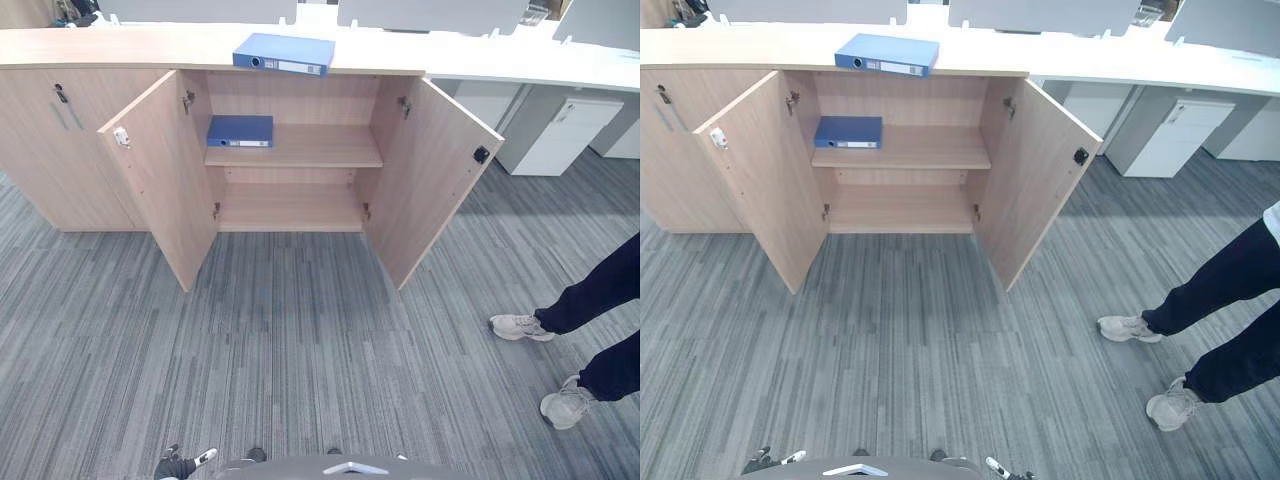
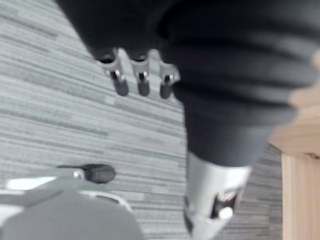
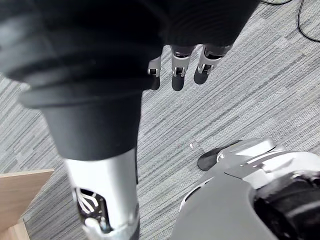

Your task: Walk over to the cabinet, pick up the folder, carry it to the office cabinet, place the folder inside the office cabinet, then close the office cabinet door

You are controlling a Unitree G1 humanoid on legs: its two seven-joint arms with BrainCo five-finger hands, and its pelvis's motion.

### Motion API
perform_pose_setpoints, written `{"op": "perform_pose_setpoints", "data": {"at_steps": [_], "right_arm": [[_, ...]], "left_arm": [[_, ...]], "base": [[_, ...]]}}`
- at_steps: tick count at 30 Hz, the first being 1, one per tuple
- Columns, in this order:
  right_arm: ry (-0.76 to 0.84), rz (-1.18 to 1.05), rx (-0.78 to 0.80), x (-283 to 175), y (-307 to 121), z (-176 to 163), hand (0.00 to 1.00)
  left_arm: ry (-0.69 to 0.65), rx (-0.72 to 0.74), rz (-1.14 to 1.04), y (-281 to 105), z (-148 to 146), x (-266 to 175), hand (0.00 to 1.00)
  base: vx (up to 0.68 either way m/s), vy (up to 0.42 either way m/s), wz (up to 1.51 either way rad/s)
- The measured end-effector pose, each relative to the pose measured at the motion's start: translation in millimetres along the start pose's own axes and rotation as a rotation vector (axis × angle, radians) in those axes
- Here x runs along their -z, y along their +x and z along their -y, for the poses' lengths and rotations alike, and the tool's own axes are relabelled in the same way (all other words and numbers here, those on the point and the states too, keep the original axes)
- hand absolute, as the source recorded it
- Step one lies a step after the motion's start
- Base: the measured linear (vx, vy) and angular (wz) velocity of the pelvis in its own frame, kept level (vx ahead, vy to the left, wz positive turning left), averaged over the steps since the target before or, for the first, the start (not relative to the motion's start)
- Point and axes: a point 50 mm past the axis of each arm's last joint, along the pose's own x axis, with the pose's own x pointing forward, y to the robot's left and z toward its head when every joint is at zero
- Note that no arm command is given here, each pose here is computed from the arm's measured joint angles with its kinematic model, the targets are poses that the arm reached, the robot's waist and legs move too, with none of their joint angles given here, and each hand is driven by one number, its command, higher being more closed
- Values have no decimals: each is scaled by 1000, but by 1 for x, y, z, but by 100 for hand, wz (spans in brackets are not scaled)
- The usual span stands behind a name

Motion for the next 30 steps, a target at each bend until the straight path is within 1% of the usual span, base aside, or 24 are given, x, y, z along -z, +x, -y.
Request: {"op": "perform_pose_setpoints", "data": {"at_steps": [6, 9, 21, 26, 30], "right_arm": [[1, 50, -27, -20, 4, -12, 0], [-28, 67, -34, -26, 5, -16, 0], [-39, 70, -43, -28, 5, -19, 0], [-39, 77, -48, -31, 5, -21, 0], [-67, 82, -54, -33, 6, -24, 0]], "left_arm": [[-6, 27, 36, 3, 12, -14, 0], [12, 30, 44, 3, 12, -16, 0], [32, 40, 43, 3, 14, -15, 0], [34, 37, 45, 3, 13, -16, 0], [36, 32, 53, 4, 11, -19, 0]], "base": [[60, 4, 1], [-28, -15, 1], [-77, -14, -3], [58, 6, -17], [139, 11, -21]]}}
